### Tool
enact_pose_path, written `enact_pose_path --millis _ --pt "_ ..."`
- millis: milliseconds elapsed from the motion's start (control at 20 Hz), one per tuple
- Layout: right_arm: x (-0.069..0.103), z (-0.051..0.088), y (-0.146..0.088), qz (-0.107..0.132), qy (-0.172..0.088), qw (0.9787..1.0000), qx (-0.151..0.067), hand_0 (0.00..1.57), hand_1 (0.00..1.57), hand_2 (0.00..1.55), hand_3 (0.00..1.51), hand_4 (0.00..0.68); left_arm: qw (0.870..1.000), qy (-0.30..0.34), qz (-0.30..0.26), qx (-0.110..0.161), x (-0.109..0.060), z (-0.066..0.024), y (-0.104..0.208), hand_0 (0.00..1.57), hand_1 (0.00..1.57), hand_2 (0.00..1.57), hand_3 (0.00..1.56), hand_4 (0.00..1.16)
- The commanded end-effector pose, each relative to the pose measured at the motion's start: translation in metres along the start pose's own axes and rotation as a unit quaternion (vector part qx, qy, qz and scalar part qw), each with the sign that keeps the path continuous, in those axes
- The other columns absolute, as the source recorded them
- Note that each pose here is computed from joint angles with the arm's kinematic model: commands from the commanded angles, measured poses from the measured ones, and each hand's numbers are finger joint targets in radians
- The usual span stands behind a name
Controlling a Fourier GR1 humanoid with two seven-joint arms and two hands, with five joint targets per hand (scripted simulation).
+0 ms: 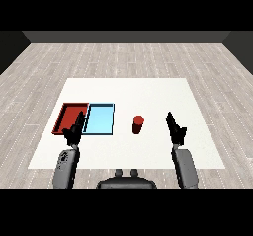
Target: Pick the red can and put it in the red box
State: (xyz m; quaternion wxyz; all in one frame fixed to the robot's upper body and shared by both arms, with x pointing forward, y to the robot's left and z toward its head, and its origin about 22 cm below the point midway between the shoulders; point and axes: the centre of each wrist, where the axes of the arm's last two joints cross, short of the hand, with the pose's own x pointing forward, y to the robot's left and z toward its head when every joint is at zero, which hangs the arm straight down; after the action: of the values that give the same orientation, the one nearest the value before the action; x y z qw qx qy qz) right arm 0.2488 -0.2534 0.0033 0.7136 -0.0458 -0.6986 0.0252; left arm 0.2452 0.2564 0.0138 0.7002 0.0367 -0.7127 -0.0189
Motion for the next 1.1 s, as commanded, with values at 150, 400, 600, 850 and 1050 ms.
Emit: enact_pose_path --millis 150,400,600,850,1050 --pt "0.000 0.023 -0.035 -0.005 -0.019 0.9998 0.003 0.00 0.00 0.00 0.00 0.000 1.000 -0.005 -0.005 -0.018 -0.004 0.0019 -0.005 0.00 0.00 0.00 0.00 0.00" --pt "0.021 0.026 -0.048 -0.042 -0.181 0.9819 0.036 0.00 0.00 0.00 0.00 0.000 0.976 -0.212 0.051 -0.018 0.021 0.0006 -0.006 0.00 0.00 0.00 0.00 0.00" --pt "0.027 0.045 -0.059 -0.058 -0.193 0.9781 0.052 0.00 0.00 0.00 0.00 0.000 0.972 -0.228 0.046 -0.009 -0.003 0.0013 0.002 0.00 0.00 0.00 0.00 0.00" --pt "-0.005 0.034 -0.053 -0.055 -0.188 0.9798 0.039 0.00 0.00 0.00 0.00 0.000 0.971 -0.231 0.056 -0.018 0.003 -0.0032 -0.003 0.00 0.00 0.00 0.00 0.00" --pt "-0.013 0.031 -0.047 -0.058 -0.189 0.9791 0.047 0.00 0.00 0.00 0.00 0.000 0.972 -0.225 0.061 -0.024 -0.011 -0.0045 -0.006 0.00 0.00 0.00 0.00 0.00"
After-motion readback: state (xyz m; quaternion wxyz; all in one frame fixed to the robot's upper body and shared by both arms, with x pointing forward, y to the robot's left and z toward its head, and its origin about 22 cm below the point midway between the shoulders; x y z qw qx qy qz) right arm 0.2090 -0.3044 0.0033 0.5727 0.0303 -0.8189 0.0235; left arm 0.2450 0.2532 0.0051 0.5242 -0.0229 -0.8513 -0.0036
